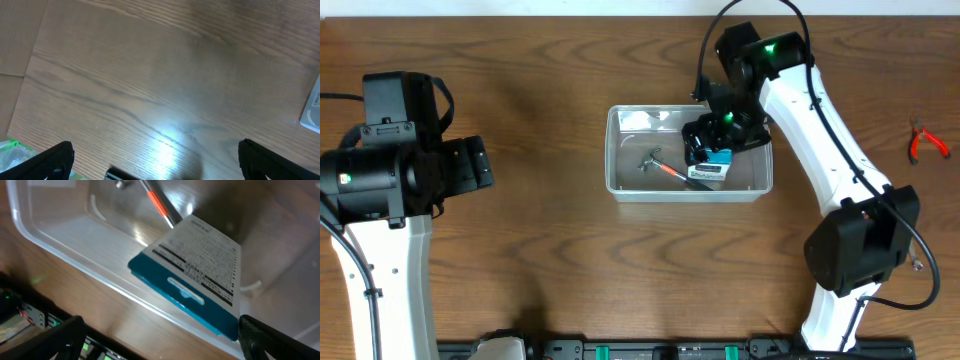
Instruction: Pack container
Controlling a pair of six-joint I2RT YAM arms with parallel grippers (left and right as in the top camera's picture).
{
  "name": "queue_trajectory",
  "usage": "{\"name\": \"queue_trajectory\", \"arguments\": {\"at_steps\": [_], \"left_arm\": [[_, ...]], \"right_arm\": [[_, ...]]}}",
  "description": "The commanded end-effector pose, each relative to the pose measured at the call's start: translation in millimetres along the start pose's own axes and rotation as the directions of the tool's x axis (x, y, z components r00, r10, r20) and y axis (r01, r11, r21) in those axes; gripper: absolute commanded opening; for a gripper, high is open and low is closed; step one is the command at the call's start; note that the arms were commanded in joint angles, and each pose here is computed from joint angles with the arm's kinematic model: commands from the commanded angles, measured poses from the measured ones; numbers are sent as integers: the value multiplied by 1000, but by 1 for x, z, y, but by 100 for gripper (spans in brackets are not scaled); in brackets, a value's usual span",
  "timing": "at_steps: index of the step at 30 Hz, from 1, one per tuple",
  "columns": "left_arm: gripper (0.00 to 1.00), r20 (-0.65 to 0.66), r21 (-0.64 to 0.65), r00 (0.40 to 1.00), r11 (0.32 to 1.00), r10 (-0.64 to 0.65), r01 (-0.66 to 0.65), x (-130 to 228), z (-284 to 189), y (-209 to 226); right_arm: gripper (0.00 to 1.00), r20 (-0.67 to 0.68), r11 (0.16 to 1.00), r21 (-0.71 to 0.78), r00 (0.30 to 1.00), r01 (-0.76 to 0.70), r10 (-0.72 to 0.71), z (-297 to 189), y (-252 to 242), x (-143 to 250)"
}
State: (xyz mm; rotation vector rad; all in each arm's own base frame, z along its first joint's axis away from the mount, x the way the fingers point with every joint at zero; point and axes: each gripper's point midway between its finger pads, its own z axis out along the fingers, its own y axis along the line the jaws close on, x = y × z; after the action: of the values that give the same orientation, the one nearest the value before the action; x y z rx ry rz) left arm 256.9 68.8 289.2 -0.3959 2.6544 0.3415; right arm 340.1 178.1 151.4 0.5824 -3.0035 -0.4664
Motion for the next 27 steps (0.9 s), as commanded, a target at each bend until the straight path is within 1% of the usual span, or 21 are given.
{"name": "queue_trajectory", "arguments": {"at_steps": [1,3,8,14,17,23,27], "left_arm": [[98,1,-11,1000,1000,-14,14,-1,-1,3],[98,2,-10,1000,1000,-14,14,-1,-1,3],[98,1,-11,1000,1000,-14,14,-1,-1,3],[98,2,-10,1000,1000,-14,14,-1,-1,3],[98,2,-10,1000,1000,-14,14,-1,-1,3],[98,1,-11,1000,1000,-14,14,-1,-1,3],[98,2,-10,1000,1000,-14,14,-1,-1,3]], "right_arm": [[99,-6,999,-43,1000,22,-22,10,16,-3],[99,9,998,-48,999,37,-36,11,20,-7],[99,59,986,-149,996,69,-60,10,41,-18],[99,120,985,-153,991,81,-63,9,45,-33],[99,155,977,-186,985,101,-72,7,52,-41],[99,128,982,-172,990,81,-60,7,47,-35],[99,86,983,-174,995,64,-50,6,47,-25]]}}
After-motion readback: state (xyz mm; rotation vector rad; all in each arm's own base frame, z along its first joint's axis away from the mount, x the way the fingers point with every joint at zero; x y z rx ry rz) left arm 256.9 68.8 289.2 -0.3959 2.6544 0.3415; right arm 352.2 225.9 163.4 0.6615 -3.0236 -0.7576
